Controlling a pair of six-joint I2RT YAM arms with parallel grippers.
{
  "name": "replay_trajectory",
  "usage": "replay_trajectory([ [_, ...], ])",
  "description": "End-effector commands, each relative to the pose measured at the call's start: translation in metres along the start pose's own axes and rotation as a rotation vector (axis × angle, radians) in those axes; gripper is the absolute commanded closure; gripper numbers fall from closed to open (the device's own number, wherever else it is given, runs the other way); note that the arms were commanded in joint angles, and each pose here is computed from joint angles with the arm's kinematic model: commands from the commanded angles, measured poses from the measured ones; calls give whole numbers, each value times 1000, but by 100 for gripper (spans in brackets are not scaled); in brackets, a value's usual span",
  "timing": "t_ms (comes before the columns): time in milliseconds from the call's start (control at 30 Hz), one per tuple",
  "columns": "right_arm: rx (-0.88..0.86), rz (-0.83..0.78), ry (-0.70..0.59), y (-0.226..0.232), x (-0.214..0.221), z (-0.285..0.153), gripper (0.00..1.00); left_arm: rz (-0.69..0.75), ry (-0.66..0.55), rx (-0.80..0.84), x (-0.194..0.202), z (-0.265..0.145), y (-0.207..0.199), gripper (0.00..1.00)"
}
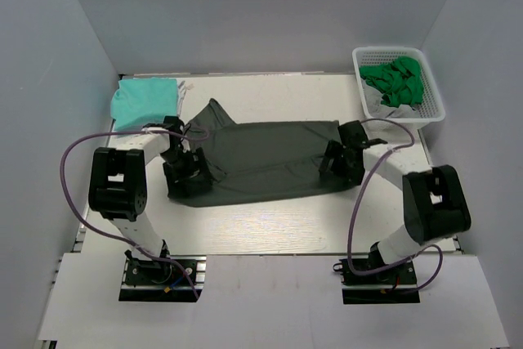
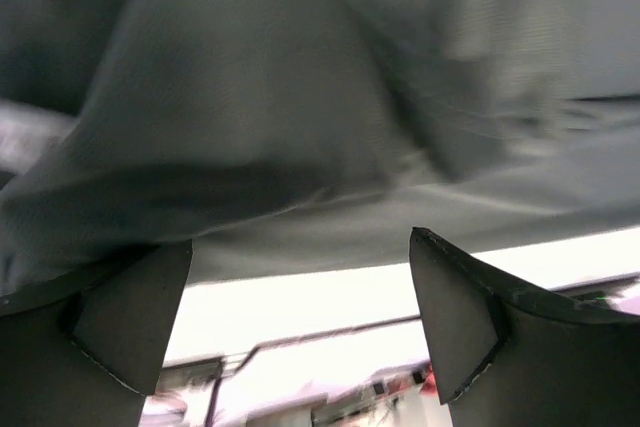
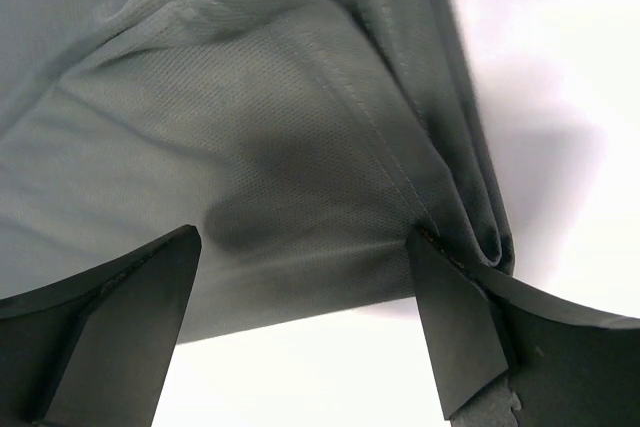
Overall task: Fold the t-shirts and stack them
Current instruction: Fold the flattened tshirt in 1/3 of the way, then grap the side of the flattened tshirt furthest away from the robot with both arms
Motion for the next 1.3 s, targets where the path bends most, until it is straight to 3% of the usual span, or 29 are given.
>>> replay_trajectory([
  [0, 7, 24, 217, -4, 58, -12, 10, -17, -5, -145, 22, -17, 27, 0],
  [100, -19, -20, 180, 0, 55, -31, 10, 0, -54, -160, 20, -42, 22, 0],
  [233, -93, -143, 35, 12, 22, -55, 10, 63, -212, -54, -16, -87, -21, 0],
  [333, -49, -204, -46, 19, -23, -70, 10, 104, -298, 13, -48, -103, -55, 0],
  [600, 75, -152, -278, 29, -114, -67, 10, 231, -478, 135, -145, -96, -138, 0],
  [633, 85, -145, -276, 28, -117, -60, 10, 243, -546, 175, -159, -110, -154, 0],
  [700, 98, -126, -348, 28, -137, -56, 10, 285, -569, 243, -180, -97, -178, 0],
  [833, 97, -107, -369, 34, -170, -56, 10, 356, -622, 353, -203, -77, -212, 0],
  [967, 97, -55, -379, 31, -178, -48, 10, 411, -714, 419, -218, -69, -229, 0],
  [1067, 44, -6, -347, 31, -179, -46, 10, 447, -703, 452, -221, -52, -237, 0],
  [1267, 101, -21, -311, 14, -173, -40, 10, 469, -733, 263, -221, -2, -234, 0],
])
Point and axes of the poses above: each gripper's point midway between its finger pads, its own z axis out along the fingers, its own y axis along the line the jaws close on, x = y × z, the point moved 7 cm from there along -z, back along the fingers, and after that the axes turned 15 degrees about -z, right-handed, at the moved point
